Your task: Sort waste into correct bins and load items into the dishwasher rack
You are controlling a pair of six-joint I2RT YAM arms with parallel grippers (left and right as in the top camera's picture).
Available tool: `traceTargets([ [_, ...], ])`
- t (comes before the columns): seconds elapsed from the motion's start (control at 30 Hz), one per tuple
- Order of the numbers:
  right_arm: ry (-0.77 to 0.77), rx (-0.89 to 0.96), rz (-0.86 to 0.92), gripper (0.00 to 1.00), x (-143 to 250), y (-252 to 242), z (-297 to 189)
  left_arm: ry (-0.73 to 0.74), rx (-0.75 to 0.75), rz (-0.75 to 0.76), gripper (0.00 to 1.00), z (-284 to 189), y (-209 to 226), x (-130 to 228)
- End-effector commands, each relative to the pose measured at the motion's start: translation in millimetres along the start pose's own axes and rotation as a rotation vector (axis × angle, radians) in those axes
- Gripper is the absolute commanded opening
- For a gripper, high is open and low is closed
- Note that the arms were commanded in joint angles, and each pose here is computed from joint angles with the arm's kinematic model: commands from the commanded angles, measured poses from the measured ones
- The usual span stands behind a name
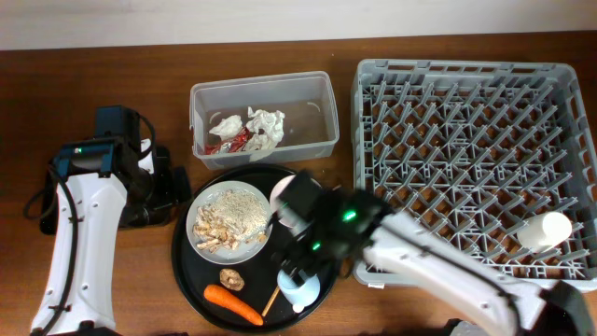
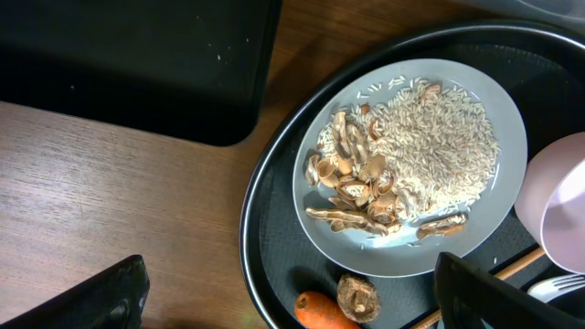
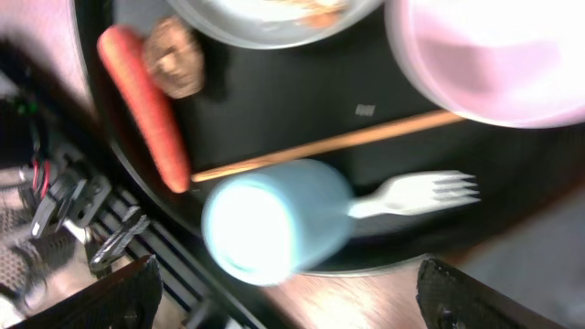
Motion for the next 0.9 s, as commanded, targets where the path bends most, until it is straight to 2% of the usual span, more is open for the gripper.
traceTargets([
  [0.0, 0.081, 0.103, 0.006, 0.93, 6.0, 22.8, 35.4, 0.006, -0.003, -0.010, 0.99, 2.5, 1.2, -0.5],
  [0.13, 0.166, 0.256, 0.016, 0.94, 9.9, 22.6, 73.5, 0.007, -0.003, -0.011, 0.99, 2.5, 1.3, -0.4],
  [0.2, 0.194, 0.267, 0.043, 0.79, 10.9, 20.2, 83.0, 0.007, -0.003, -0.010, 0.99, 2.5, 1.2, -0.4],
  [0.27, 0.187, 0.276, 0.061, 0.51, 10.4, 19.7, 82.9, 0.007, -0.003, -0.011, 0.99, 2.5, 1.2, -0.4],
  [0.37, 0.147, 0.313, 0.089, 0.49, 8.0, 16.7, 70.1, 0.007, -0.003, -0.010, 0.99, 2.5, 1.3, -0.4],
  [0.47, -0.025, 0.323, 0.169, 0.49, -10.8, 0.6, 0.3, 0.007, -0.003, -0.010, 0.99, 2.5, 1.2, -0.4],
  [0.57, -0.252, 0.371, 0.323, 0.49, -8.5, -51.3, -98.4, 0.007, -0.003, -0.010, 0.99, 2.5, 1.2, -0.4],
  [0.6, -0.356, 0.416, 0.437, 0.49, 5.6, -87.1, -139.4, 0.007, -0.004, -0.011, 0.99, 2.5, 1.3, -0.3],
  [0.7, -0.478, 0.567, 0.747, 0.50, 55.8, -164.3, -194.6, 0.007, -0.003, -0.010, 0.99, 2.5, 1.3, -0.4],
  [0.73, -0.486, 0.672, 0.955, 0.50, 97.1, -213.2, -215.8, 0.007, -0.003, -0.011, 0.99, 2.5, 1.3, -0.3],
  [0.87, -0.492, 0.791, 1.283, 0.49, 168.5, -283.3, -235.6, 0.007, -0.003, -0.011, 0.99, 2.5, 1.3, -0.3],
])
Point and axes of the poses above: each gripper's point midway between its finger pads, its own z axis out along the fingers, its own y axis along the line the jaws close on, x = y × z, the point moved 9 cm from there along -z, back along the fingers, and after that the axes turned 4 degrees about -z, right-handed, at the moved point
